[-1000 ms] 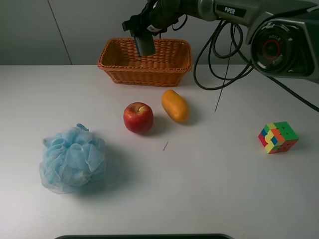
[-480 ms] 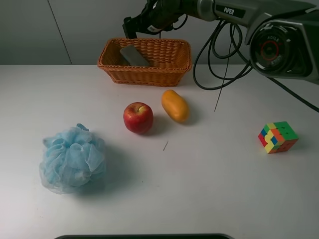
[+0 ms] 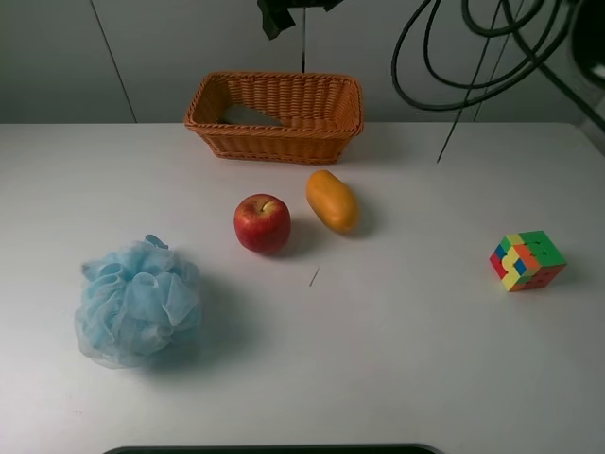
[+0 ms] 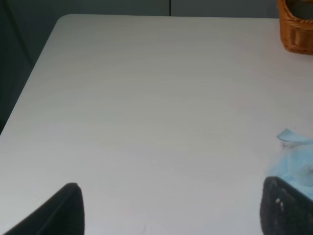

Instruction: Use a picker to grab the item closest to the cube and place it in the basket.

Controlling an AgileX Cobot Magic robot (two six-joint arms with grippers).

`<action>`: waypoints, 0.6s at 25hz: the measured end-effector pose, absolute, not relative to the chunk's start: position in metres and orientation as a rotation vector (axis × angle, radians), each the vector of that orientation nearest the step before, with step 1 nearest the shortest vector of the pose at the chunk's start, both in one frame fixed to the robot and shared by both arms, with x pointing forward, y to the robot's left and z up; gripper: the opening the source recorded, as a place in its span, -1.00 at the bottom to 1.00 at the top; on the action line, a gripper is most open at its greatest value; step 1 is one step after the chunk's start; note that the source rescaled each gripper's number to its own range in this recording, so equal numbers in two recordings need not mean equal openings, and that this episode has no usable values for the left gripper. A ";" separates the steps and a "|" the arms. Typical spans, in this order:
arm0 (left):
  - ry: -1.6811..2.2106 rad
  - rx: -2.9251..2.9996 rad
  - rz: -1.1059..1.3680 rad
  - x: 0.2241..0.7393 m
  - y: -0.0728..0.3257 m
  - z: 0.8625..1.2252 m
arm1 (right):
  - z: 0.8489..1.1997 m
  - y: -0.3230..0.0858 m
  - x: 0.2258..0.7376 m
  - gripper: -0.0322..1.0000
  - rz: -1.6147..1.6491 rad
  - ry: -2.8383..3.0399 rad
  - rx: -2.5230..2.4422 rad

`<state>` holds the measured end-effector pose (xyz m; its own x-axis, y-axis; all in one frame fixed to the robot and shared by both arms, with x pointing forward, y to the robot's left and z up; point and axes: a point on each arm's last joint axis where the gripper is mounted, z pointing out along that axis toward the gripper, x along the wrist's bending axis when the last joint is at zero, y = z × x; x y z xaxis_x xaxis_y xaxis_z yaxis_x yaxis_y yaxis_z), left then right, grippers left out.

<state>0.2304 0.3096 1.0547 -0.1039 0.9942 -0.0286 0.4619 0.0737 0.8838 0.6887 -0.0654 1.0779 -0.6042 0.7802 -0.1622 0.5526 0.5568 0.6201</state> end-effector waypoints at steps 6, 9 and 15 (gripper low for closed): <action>1.657 1.467 0.970 0.230 0.310 1.055 | 1.188 -0.140 0.639 1.00 0.709 2.269 1.147; 1.657 1.467 0.970 0.230 0.310 1.055 | 1.240 -0.177 0.606 1.00 0.779 2.130 1.159; 1.657 1.467 0.970 0.230 0.310 1.055 | 1.309 -0.235 0.518 1.00 0.818 1.905 1.148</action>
